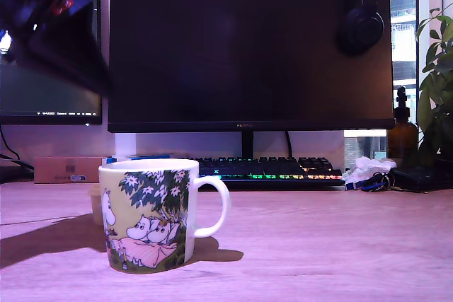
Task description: Pick up the coffee capsules on the table and drop them inside the coffee cup
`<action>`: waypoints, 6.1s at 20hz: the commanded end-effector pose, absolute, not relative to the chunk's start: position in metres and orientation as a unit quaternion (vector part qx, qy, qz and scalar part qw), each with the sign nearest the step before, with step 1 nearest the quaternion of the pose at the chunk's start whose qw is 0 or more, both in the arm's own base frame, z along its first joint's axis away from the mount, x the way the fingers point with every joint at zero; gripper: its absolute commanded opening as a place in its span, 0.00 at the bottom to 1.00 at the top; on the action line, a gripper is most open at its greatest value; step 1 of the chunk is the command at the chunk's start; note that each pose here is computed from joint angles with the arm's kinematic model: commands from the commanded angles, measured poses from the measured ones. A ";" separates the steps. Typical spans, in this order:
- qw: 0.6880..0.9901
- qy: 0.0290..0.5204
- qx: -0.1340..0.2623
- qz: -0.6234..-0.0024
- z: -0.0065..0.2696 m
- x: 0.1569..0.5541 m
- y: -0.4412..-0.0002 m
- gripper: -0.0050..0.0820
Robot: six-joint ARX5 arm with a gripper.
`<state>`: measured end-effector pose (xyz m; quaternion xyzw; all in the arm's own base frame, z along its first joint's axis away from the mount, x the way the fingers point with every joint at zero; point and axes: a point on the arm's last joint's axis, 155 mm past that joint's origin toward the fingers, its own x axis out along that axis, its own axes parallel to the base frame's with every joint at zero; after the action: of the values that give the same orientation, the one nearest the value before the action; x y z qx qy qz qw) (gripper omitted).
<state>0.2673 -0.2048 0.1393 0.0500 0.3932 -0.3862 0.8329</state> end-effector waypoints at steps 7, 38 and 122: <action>0.875 0.327 0.016 -0.356 0.135 0.260 -0.191 0.04; 0.924 0.247 0.015 -0.291 0.103 0.255 -0.145 0.04; 0.922 0.211 0.050 -0.320 0.009 0.361 -0.179 0.54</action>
<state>0.3635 -0.1800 0.0185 0.0486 0.1988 -0.3200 0.9251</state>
